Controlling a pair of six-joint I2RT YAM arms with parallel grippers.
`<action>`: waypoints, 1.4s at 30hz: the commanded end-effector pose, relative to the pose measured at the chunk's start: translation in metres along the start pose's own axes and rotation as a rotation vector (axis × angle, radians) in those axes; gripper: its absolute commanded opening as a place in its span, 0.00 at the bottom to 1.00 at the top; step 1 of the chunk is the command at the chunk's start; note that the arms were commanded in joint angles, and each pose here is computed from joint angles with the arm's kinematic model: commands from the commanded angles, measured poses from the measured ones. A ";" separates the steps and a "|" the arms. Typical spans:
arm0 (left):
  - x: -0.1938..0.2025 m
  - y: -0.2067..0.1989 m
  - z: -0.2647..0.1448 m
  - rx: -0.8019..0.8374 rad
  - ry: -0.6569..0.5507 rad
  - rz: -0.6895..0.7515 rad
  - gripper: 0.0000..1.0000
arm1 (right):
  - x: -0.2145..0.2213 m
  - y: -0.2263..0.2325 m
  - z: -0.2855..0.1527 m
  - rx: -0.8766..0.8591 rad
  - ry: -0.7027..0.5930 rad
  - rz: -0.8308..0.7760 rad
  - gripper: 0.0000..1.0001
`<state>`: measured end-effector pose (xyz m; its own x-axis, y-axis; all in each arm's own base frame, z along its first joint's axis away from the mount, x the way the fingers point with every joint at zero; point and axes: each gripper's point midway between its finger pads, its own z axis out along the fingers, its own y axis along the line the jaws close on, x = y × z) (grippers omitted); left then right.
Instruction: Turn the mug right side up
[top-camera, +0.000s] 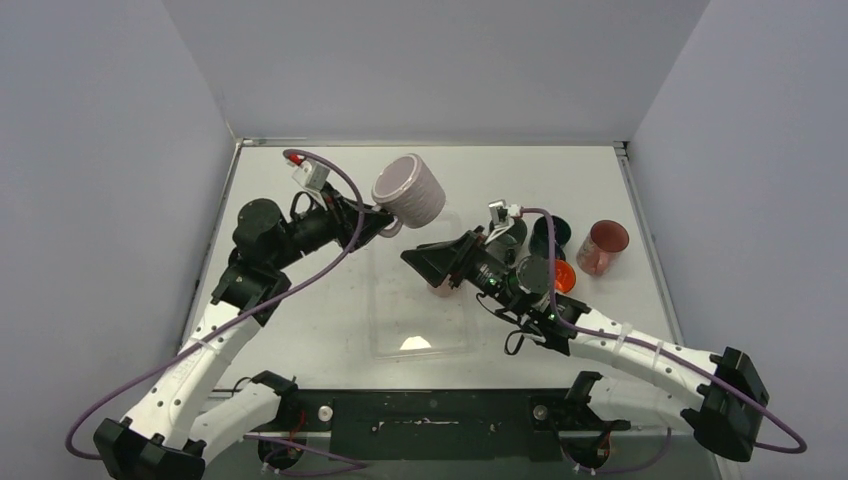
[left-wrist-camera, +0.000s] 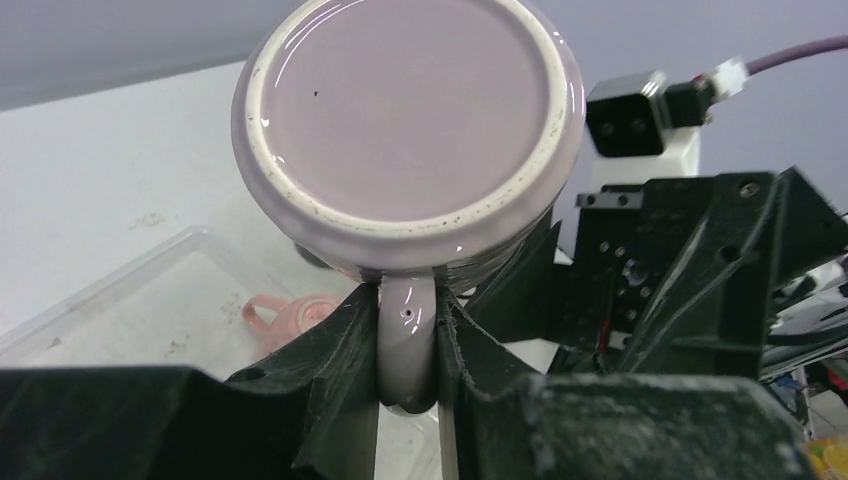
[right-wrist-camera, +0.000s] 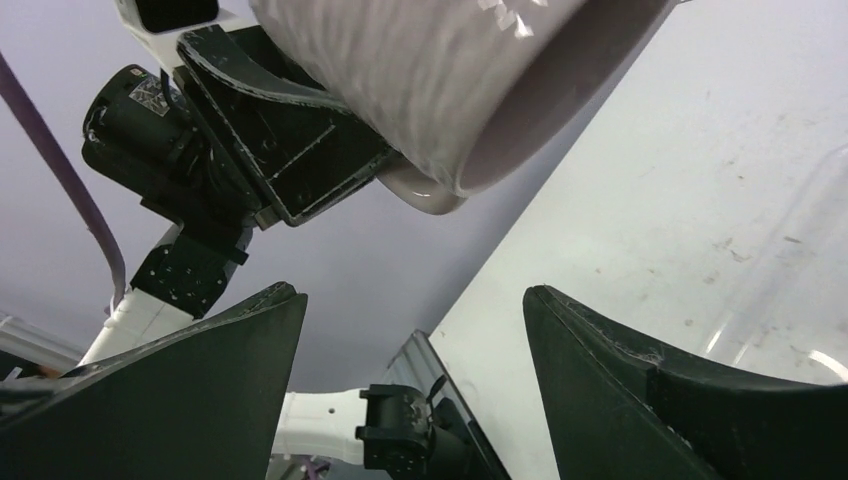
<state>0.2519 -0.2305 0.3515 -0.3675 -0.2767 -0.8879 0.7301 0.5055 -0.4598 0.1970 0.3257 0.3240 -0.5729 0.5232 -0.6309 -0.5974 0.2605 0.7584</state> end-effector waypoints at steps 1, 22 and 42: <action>-0.099 -0.079 -0.024 0.212 -0.298 0.112 0.00 | -0.028 0.047 0.020 -0.113 -0.133 0.003 0.80; -0.143 -0.137 -0.056 0.397 -0.422 -0.009 0.00 | -0.072 0.103 0.038 -0.259 -0.376 0.054 0.48; -0.147 -0.161 -0.069 0.519 -0.425 -0.012 0.00 | -0.075 0.156 0.049 -0.488 -0.328 0.002 0.36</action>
<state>0.1984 -0.2307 0.4904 -0.3479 -0.5590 -0.7526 0.8419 0.1670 -0.5132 0.1947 0.3692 0.4632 -0.4204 0.7621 -0.4924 -0.7598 0.0009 0.6502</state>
